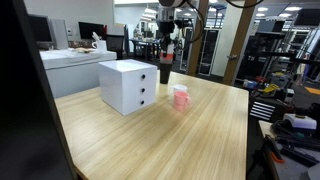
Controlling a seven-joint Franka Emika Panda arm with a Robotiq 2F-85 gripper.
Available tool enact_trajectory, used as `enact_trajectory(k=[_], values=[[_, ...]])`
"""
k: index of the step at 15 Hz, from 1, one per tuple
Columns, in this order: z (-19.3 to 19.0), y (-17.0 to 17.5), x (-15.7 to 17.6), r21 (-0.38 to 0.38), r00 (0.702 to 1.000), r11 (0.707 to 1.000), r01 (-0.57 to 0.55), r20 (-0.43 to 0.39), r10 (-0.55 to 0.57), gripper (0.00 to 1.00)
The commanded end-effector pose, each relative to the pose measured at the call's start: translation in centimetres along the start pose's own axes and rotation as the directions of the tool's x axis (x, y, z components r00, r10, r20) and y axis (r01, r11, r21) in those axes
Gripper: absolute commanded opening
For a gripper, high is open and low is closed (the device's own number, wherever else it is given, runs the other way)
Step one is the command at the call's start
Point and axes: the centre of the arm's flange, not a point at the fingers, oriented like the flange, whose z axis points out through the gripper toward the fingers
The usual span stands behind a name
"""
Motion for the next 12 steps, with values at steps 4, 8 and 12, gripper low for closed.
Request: enact_trajectory(k=[4,8,12], values=[[0.6,-0.4,0.4,0.019,0.999,0.999,-0.026,0.031,0.025,0.31],[0.3,-0.4,0.3,0.026,0.999,0.999,-0.023,0.050,0.022,0.50],[-0.9,-0.2,0.0,0.028,0.997,0.999,-0.026,0.069,0.024,0.76]])
